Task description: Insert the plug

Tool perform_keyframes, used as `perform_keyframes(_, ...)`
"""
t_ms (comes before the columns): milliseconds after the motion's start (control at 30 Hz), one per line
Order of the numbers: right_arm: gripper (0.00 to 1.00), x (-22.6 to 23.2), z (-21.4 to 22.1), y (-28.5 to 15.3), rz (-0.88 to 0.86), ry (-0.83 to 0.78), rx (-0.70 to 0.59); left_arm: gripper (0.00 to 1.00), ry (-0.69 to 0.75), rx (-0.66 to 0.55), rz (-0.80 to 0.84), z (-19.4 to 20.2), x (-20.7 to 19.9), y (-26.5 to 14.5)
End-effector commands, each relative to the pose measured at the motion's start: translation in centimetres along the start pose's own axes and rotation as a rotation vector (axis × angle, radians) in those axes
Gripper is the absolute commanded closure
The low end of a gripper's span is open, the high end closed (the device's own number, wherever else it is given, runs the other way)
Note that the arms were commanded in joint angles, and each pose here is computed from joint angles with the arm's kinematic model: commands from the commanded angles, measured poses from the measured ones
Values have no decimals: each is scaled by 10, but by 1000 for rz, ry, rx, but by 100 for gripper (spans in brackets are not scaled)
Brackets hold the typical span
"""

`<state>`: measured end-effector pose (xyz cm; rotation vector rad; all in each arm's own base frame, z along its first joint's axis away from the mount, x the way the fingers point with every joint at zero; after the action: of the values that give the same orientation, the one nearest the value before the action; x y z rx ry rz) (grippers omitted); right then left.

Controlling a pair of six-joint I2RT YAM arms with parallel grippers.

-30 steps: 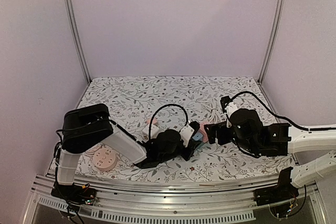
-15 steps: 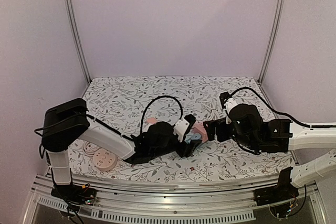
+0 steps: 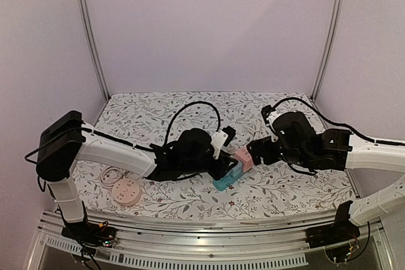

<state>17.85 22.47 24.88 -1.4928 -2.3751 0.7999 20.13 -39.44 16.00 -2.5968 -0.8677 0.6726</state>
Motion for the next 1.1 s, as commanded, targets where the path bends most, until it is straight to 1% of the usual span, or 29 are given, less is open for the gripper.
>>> perform_keyframes(0,4,-3,6,12,-26,-21,91,63,-16,152,-25,7,5,5)
perform_keyframes(133,5,0,8,20,-29,-26,105,67,-16,156,-71,7,9,12)
perform_keyframes(300,5,1,11,27,-19,-27,123,69,-12,183,-101,8,10,24)
perform_keyframes(433,5,-4,8,32,-19,-11,131,70,-12,185,-104,9,11,28)
perform_keyframes(867,5,-6,7,35,-23,-18,136,78,-6,203,-128,12,13,41)
perform_keyframes(967,5,-7,7,35,-21,-16,133,83,-10,214,-144,17,16,42)
perform_keyframes(1067,5,-8,8,34,-16,-13,133,93,-18,226,-149,24,19,42)
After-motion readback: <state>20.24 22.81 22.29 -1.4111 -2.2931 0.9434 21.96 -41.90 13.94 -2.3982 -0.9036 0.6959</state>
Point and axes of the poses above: each gripper's point midway between its finger pads, its own y axis out along the fingers, its own x axis along the line the jaws close on, z = x × y, the point moved 9 cm from there along -y, back along the fingers, and after that the axes turned 11 degrees about -y, right-handed, at the moved point
